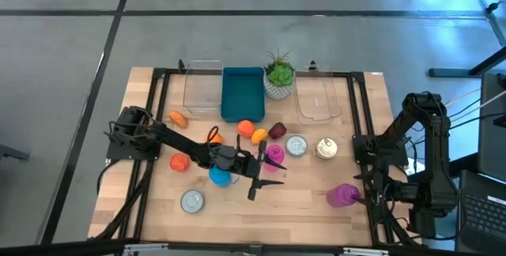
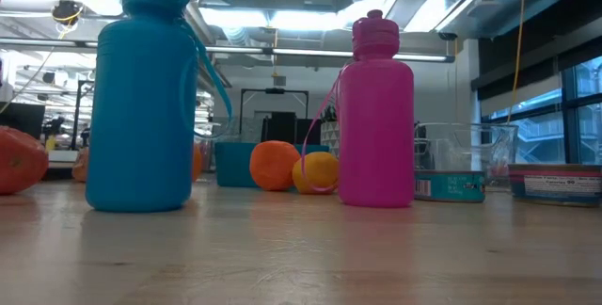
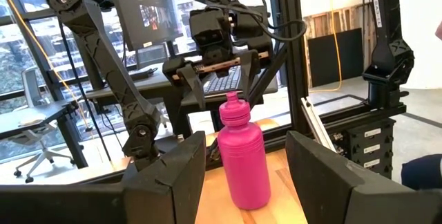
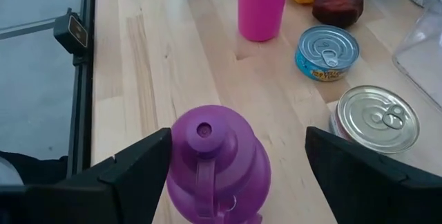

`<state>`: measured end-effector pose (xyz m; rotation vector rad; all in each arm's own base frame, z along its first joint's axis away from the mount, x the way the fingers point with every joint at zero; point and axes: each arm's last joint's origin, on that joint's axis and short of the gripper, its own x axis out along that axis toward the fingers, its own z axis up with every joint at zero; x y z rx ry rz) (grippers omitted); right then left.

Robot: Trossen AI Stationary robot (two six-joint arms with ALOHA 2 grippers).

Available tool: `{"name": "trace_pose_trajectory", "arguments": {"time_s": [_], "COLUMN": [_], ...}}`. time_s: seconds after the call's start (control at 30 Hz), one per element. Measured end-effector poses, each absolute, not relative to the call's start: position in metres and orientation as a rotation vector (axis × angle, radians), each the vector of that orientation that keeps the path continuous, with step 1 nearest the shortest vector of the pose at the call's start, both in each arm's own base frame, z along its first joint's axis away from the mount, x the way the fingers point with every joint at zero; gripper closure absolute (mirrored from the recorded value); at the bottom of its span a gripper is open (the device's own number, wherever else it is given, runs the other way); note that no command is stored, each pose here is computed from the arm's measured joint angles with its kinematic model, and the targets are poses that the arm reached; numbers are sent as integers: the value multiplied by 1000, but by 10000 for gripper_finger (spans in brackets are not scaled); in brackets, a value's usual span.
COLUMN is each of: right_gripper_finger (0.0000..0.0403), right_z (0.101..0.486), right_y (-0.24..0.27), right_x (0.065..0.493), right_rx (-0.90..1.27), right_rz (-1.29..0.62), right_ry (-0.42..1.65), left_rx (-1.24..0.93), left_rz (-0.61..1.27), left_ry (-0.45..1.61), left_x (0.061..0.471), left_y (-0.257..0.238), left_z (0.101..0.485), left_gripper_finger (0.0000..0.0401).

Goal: Pick & Place Food Item
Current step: Put the purple water bottle into the left transparent bin

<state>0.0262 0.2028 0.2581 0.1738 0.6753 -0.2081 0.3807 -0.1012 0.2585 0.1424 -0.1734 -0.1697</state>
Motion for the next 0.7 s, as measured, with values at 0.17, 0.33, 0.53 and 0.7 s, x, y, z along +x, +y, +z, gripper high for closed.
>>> {"name": "trace_pose_trajectory", "arguments": {"time_s": [0.17, 0.33, 0.53, 0.7], "right_gripper_finger": [74, 82, 122, 164], "right_z": [258, 258, 258, 258], "right_y": [203, 203, 203, 204], "right_x": [26, 26, 26, 26], "right_rx": [177, 179, 181, 182], "right_rz": [-205, -205, -203, -202], "right_ry": [667, 670, 666, 663], "left_rx": [142, 143, 143, 143], "left_rz": [-168, -167, -166, -166], "left_ry": [-172, -170, -169, -170], "left_x": [381, 381, 381, 381], "left_y": [-101, -101, -101, -101], "left_z": [258, 258, 258, 258], "left_gripper_finger": [207, 209, 208, 207]}}
